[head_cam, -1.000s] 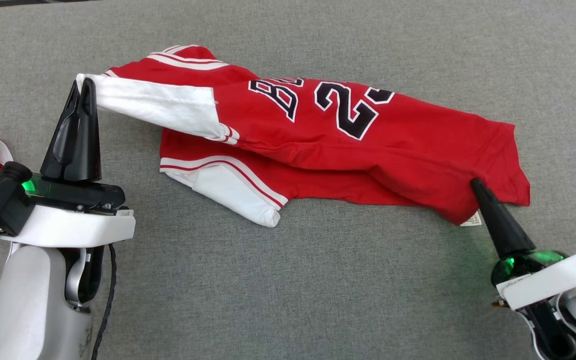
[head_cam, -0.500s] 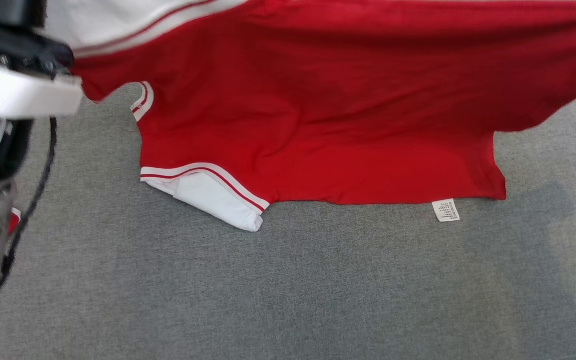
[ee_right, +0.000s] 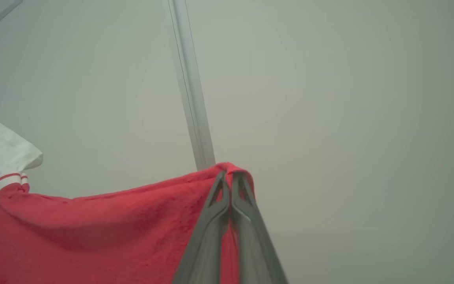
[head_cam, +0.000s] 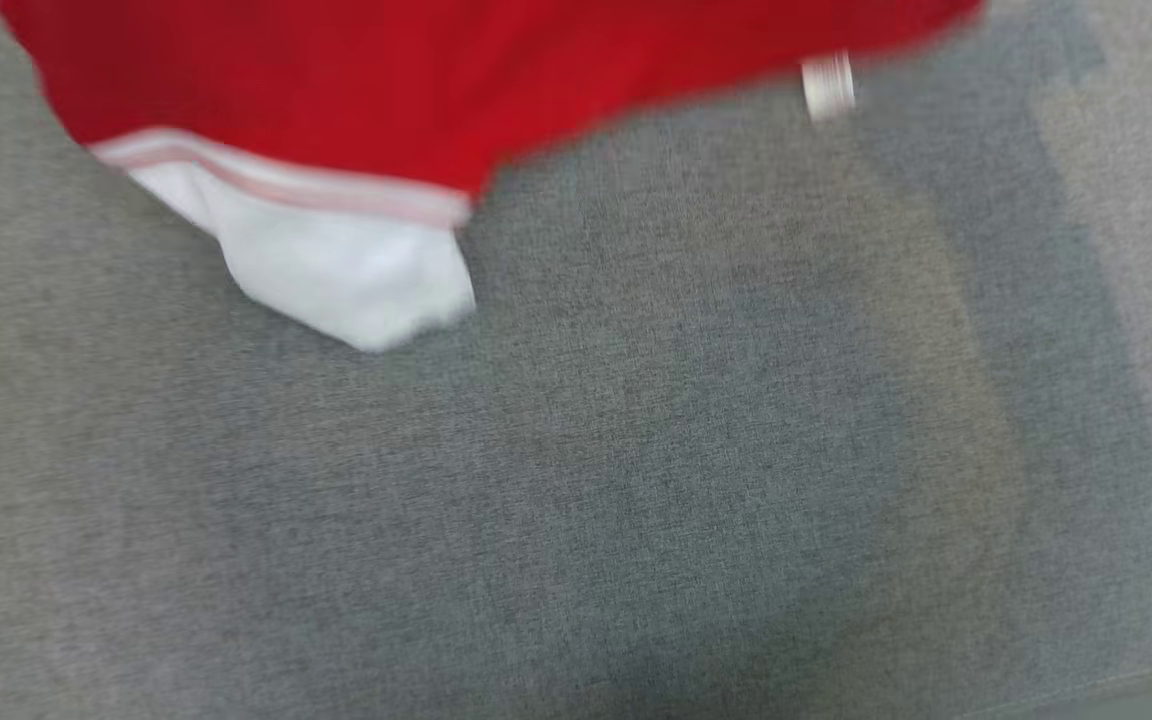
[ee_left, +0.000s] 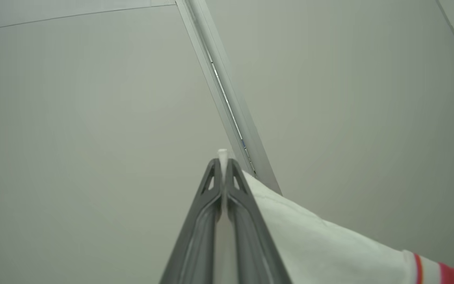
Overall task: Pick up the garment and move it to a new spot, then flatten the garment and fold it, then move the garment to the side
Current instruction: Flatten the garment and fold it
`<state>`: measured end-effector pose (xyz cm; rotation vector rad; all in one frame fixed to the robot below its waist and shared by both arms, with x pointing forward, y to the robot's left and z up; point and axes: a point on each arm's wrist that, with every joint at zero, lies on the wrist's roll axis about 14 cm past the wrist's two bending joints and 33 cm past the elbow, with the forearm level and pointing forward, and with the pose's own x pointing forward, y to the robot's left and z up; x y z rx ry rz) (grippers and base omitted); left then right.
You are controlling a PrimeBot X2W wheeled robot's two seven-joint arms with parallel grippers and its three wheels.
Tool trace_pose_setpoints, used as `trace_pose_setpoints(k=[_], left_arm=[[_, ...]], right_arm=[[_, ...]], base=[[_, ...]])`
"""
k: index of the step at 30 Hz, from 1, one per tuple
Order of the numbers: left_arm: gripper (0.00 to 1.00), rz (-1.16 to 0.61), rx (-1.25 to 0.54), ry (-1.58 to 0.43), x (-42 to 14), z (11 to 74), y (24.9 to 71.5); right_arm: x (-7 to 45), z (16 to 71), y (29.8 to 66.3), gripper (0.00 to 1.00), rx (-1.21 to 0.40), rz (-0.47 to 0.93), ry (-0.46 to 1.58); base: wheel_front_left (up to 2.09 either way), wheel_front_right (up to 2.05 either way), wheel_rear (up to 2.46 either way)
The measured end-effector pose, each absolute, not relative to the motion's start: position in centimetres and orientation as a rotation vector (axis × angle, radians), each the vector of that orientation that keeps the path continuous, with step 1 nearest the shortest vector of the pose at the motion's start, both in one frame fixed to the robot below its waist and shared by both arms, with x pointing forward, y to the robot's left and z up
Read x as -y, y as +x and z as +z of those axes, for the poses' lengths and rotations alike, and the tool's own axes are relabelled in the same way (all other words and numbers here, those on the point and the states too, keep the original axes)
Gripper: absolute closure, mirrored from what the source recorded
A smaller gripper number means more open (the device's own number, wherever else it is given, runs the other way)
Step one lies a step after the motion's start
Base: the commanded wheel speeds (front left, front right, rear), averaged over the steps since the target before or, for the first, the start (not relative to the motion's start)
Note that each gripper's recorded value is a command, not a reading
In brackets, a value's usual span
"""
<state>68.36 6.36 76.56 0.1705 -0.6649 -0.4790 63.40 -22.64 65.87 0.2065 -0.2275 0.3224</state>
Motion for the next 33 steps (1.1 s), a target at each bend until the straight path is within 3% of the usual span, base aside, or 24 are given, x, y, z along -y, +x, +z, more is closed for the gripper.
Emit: trace_pose_setpoints(k=[7,13,23,28,33], left_arm=[[1.00,-0.414,0.868,0.234,-5.5,80.0,70.1],[1.00,-0.431,0.992,0.165,-6.2,79.9,68.4],[1.00,-0.468,0.587,-0.015,-9.1,61.3,68.5],[1.00,-0.486,0.365,-0.131,-10.2,53.7,62.2],[1.00,-0.449,0.201,-0.189,-11.9,49.8,55.9]], right_arm=[[23.0,67.7,67.2,1.00,0.361,0.297,0.072],[22.3,63.8,69.5,1.00,0.323,0.324,0.044],[19.3,50.2,68.2,1.00,0.074,0.393,0.141],[19.8,46.6,64.0,1.00,-0.041,0.377,0.195],[20.0,44.2,58.3,1.00,-0.152,0.358,0.263]], base=[[0.00,0.00,0.00],[0.00,0.00,0.00],[0.00,0.00,0.00],[0.00,0.00,0.00],[0.00,0.00,0.00]])
